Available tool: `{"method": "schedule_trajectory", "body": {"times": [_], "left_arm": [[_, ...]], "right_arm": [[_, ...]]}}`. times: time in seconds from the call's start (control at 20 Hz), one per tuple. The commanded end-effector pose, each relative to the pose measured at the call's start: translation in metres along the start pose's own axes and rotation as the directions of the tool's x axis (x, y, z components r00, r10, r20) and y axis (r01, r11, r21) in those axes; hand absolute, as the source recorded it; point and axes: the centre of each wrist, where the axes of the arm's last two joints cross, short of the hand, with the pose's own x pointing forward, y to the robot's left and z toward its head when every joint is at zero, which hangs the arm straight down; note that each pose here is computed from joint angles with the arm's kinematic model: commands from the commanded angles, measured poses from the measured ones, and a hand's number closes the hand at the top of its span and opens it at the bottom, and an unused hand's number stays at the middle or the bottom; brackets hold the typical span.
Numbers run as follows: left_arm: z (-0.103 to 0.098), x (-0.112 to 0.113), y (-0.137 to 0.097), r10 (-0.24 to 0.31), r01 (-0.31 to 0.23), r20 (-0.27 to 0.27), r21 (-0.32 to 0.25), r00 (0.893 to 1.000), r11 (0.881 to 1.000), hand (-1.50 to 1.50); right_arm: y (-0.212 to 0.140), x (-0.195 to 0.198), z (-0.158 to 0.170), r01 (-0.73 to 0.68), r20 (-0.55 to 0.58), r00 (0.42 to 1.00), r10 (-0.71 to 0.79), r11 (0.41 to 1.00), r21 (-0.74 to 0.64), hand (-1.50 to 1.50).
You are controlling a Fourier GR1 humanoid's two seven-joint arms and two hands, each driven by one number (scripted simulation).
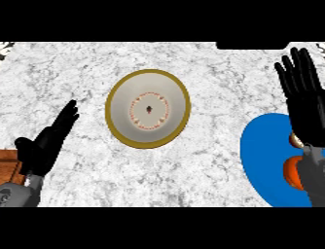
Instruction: Pick the squash from the plate and place it in the bowl
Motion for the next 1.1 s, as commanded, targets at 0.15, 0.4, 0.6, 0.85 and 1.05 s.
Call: {"method": "schedule_trajectory", "body": {"times": [0.15, 0.4, 0.6, 0.85, 1.05], "left_arm": [[-0.014, 0.05, 0.043, -0.017, -0.024, 0.197, 0.202, 0.98, 0.979, 0.0], [-0.016, 0.061, 0.067, 0.018, -0.103, 0.265, 0.307, 0.964, 0.946, 0.0], [-0.015, 0.066, 0.069, 0.014, -0.103, 0.268, 0.323, 0.963, 0.941, 0.0], [-0.008, 0.074, 0.079, 0.009, -0.099, 0.279, 0.309, 0.96, 0.946, 0.0], [-0.014, 0.078, 0.067, 0.027, -0.119, 0.288, 0.308, 0.957, 0.944, 0.0]], "right_arm": [[0.058, 0.008, 0.022, 0.156, -0.065, 0.988, -0.142, 0.849, 0.506, -1.5], [0.017, 0.031, 0.052, -0.308, 0.192, 0.949, 0.251, 0.874, 0.376, -1.5], [0.013, 0.04, 0.115, -0.367, 0.298, 0.921, 0.253, 0.823, 0.435, -1.5], [-0.022, 0.076, 0.136, -0.577, 0.364, 0.814, 0.452, 0.699, 0.422, -1.5], [-0.038, 0.128, 0.128, -0.727, 0.363, 0.686, 0.631, 0.576, 0.374, -1.5]]}}
